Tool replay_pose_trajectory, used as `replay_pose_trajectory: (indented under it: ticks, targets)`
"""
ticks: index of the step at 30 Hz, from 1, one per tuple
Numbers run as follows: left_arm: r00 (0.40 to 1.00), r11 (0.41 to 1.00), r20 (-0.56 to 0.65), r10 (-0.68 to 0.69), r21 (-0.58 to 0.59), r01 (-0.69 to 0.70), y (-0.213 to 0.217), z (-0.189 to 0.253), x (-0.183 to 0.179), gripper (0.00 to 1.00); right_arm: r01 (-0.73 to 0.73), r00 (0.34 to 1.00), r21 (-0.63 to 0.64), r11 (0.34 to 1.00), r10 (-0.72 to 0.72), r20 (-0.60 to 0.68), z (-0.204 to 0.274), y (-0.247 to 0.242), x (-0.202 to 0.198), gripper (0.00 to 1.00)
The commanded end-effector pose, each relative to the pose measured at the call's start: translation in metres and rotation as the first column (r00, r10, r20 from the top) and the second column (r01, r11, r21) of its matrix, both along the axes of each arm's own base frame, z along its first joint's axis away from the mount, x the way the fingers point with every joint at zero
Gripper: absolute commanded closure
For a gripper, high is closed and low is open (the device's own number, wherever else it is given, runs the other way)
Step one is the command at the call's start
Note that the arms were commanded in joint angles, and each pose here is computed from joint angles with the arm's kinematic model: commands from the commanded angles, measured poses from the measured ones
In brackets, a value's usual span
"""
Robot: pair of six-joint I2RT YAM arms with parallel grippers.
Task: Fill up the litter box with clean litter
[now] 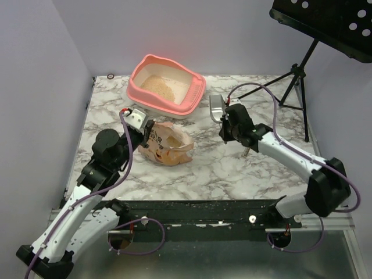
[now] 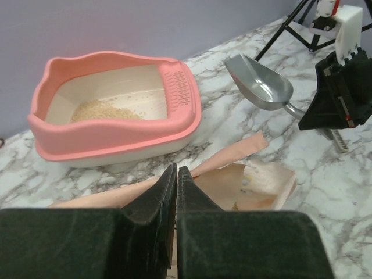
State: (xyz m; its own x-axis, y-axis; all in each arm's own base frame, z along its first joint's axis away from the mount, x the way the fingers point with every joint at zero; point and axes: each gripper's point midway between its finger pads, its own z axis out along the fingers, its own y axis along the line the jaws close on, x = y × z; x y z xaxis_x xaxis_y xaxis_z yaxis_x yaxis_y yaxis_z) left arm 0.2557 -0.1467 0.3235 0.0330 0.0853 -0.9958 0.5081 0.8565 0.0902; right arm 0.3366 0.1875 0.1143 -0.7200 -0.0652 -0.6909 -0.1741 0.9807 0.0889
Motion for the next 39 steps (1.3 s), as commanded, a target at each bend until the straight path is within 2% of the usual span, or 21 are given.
replay_pose_trajectory:
  ticks: [1, 2, 6, 10, 13, 19, 26, 30, 39]
  targets:
    - [0.995, 0.996, -0.048, -0.089, -0.024, 0.088, -0.015, 0.016, -0.012, 0.76, -0.201, 0.969, -0.024, 0.979, 0.203, 0.141, 0.058, 0.025, -0.033, 0.99]
    - [0.992, 0.994, -0.072, -0.104, -0.047, 0.101, -0.018, 0.020, -0.014, 0.68, -0.251, 0.955, -0.020, 0.968, 0.251, 0.159, 0.066, 0.030, -0.043, 0.99]
    - [0.970, 0.986, -0.178, -0.163, -0.064, 0.153, -0.033, 0.028, -0.016, 0.56, -0.418, 0.892, 0.013, 0.908, 0.407, 0.197, 0.092, 0.042, -0.079, 1.00]
    - [0.904, 0.968, -0.345, -0.251, -0.080, 0.238, -0.052, 0.025, -0.024, 0.52, -0.507, 0.840, -0.037, 0.861, 0.504, 0.201, 0.108, 0.035, -0.101, 0.99]
    - [0.867, 0.951, -0.391, -0.309, -0.138, 0.276, -0.063, 0.030, -0.032, 0.48, -0.520, 0.831, -0.070, 0.851, 0.523, 0.190, 0.114, 0.029, -0.107, 0.99]
    - [0.791, 0.925, -0.478, -0.381, -0.203, 0.322, -0.076, 0.033, -0.044, 0.48, -0.606, 0.753, -0.147, 0.781, 0.624, 0.209, 0.134, 0.042, -0.125, 0.99]
    - [0.770, 0.911, -0.488, -0.411, -0.241, 0.334, -0.081, 0.037, -0.048, 0.45, -0.594, 0.746, -0.235, 0.769, 0.637, 0.197, 0.148, 0.038, -0.133, 0.99]
    - [0.767, 0.914, -0.497, -0.405, -0.243, 0.325, -0.081, 0.035, -0.047, 0.43, -0.600, 0.730, -0.225, 0.767, 0.641, 0.239, 0.166, 0.039, -0.142, 0.99]
    - [0.786, 0.918, -0.475, -0.396, -0.238, 0.318, -0.081, 0.040, -0.043, 0.41, -0.642, 0.694, -0.228, 0.732, 0.681, 0.234, 0.177, 0.046, -0.164, 0.99]
